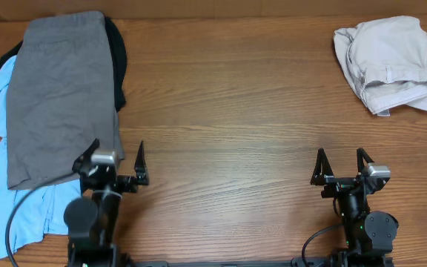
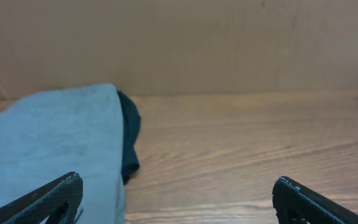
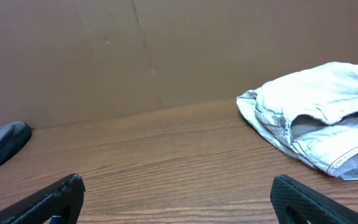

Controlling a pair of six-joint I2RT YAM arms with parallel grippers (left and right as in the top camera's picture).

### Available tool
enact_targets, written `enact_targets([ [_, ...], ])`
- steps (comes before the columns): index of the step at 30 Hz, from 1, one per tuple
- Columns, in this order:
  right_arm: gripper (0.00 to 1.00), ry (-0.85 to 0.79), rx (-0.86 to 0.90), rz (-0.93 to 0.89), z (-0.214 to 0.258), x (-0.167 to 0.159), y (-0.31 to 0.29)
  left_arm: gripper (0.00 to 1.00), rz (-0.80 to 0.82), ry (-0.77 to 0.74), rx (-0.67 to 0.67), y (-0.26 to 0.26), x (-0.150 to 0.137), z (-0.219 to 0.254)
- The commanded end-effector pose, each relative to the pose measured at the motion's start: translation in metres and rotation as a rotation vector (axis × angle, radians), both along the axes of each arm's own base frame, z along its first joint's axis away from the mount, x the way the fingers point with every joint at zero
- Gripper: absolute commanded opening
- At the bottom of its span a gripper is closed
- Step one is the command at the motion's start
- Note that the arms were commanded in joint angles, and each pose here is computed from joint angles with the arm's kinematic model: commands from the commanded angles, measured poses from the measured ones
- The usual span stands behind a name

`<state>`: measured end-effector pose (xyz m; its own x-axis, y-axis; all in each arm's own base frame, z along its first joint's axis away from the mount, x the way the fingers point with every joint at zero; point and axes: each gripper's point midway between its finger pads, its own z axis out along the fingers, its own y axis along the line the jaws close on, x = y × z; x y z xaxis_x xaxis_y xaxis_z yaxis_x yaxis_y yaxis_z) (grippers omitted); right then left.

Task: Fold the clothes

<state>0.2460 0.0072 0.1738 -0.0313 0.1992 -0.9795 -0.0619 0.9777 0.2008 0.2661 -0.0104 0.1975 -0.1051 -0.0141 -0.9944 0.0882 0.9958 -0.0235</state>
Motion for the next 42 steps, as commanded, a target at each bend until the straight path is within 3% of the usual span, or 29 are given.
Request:
enact_targets([
  [1,1.0,-0.005,0.0,-0.004,-0.002,0.0,-0.001,1.0,0.011,-0.064,-0.01,0.003,-0.009,0.0],
  [9,1.0,-0.005,0.0,-0.005,-0.002,0.0,-0.001,1.0,0.026,-0.133,-0.004,0.005,-0.019,-0.009],
  [17,1.0,-0.005,-0.001,-0.005,-0.002,0.0,-0.001,1.0,0.024,-0.039,-0.011,0.005,-0.02,-0.038],
  [42,1.0,-0.005,-0.001,-0.005,-0.002,0.0,-0.001,1.0,0.023,-0.04,-0.012,0.004,-0.02,-0.038],
])
